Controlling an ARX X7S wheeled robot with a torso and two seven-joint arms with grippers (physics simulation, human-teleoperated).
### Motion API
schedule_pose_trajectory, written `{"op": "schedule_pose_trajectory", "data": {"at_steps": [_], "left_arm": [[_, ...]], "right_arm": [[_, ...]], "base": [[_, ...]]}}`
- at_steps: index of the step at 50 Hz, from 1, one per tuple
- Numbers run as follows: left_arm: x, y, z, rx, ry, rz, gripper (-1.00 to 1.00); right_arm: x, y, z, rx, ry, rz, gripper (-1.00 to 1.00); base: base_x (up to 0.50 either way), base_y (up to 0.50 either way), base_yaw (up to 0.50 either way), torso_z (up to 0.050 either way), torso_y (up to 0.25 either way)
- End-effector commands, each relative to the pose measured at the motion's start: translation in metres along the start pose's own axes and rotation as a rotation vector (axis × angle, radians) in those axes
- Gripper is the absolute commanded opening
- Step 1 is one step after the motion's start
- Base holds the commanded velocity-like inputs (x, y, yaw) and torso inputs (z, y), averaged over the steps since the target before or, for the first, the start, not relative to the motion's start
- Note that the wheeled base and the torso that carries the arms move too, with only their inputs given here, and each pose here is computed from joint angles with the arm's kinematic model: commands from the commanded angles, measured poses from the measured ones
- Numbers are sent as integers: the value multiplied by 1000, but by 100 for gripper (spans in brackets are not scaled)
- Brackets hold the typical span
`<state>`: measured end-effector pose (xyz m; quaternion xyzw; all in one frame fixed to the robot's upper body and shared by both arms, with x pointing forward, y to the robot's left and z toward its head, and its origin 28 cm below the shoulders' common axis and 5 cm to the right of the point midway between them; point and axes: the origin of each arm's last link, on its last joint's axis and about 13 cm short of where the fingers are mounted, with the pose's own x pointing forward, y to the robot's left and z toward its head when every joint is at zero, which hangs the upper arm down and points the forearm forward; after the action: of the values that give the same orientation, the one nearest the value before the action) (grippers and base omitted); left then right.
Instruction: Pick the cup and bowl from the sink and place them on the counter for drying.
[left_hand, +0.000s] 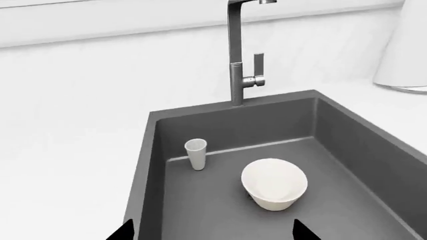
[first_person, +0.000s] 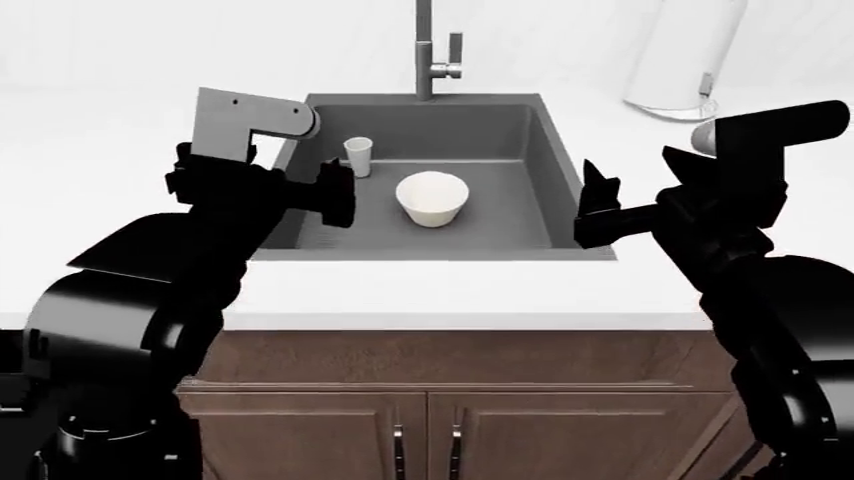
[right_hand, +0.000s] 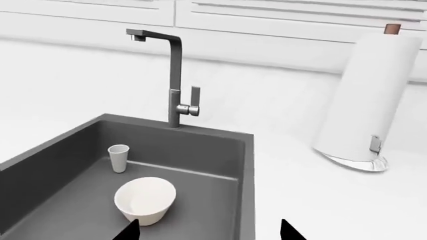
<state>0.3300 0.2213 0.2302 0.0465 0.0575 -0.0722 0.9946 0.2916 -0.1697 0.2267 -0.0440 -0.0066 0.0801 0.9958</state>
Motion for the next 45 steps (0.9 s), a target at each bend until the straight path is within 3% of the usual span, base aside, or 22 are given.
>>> {"op": "schedule_pose_trajectory", "data": {"at_steps": [1, 35, 44, 45], "left_arm": [[2, -2, 3, 11, 3, -11, 100], [3, -3, 5, 39, 9, 3, 100], [7, -4, 16, 66, 6, 8, 100], [7, -4, 18, 77, 3, 3, 100]], "right_arm": [[0, 0, 0, 21, -6, 14, 100], [0, 0, 0, 26, -8, 37, 100], [0, 0, 0, 19, 1, 46, 100], [5, -24, 16, 11, 0, 51, 100]], "base": [[277, 0, 0, 0, 0], [408, 0, 0, 0, 0], [416, 0, 0, 0, 0], [414, 0, 0, 0, 10]]}}
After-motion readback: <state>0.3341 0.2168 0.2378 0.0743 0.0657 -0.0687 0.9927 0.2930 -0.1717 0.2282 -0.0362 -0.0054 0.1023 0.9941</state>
